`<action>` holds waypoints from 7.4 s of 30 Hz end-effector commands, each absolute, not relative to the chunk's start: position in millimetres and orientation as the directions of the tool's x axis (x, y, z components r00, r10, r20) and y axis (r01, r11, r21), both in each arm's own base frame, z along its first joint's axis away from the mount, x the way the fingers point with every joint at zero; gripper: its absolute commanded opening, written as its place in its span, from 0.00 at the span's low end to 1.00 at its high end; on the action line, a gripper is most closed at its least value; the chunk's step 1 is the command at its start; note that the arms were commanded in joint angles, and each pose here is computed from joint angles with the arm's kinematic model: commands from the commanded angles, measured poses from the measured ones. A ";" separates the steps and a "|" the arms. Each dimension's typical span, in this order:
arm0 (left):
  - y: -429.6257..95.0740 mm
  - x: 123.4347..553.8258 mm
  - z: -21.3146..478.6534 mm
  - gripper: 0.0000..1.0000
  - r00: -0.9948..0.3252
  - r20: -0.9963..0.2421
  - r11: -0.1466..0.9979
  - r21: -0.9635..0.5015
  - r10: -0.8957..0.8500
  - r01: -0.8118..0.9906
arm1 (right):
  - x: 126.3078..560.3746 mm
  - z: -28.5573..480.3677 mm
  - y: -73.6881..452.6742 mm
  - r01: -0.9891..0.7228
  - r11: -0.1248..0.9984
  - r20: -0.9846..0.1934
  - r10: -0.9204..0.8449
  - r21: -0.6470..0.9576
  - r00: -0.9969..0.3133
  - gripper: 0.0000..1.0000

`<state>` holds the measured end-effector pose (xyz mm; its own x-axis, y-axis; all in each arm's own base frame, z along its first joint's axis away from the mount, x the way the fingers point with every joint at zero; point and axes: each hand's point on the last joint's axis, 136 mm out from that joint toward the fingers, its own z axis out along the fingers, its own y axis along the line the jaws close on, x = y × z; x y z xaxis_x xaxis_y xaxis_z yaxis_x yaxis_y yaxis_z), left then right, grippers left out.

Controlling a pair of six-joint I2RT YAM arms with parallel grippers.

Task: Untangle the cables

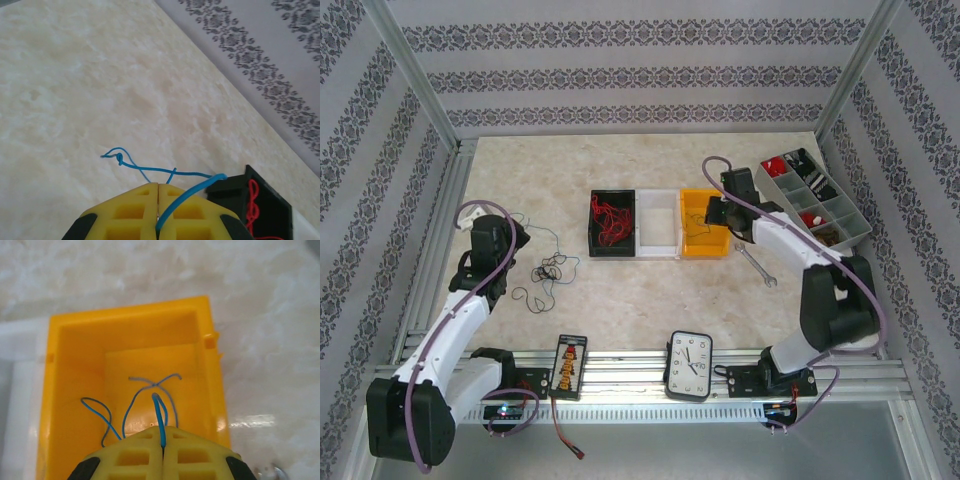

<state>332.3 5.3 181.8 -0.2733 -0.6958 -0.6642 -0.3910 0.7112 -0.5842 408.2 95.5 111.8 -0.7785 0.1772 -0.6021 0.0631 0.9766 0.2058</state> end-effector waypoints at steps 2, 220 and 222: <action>-8.2 350.7 227.5 0.00 -0.245 -0.716 0.756 -0.603 -0.654 -0.256 | 417.4 113.6 106.9 0.063 0.969 -0.590 0.197 0.239 -0.783 0.27; -1.5 287.3 77.8 0.68 -0.585 -0.464 0.743 -0.329 -0.665 -0.583 | 410.8 156.3 110.3 0.126 0.976 -0.628 0.212 0.179 -0.749 0.50; -13.0 283.6 71.6 0.66 -0.625 -0.414 0.750 -0.350 -0.662 -0.562 | 404.1 155.9 117.4 0.108 0.978 -0.624 0.199 0.181 -0.756 0.50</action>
<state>293.4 3.6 80.4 -0.5360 -0.6937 -0.4812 -0.6001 0.7139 -0.3609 412.5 110.2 152.9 -0.7592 0.2244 -0.6109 0.1360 0.9727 0.1883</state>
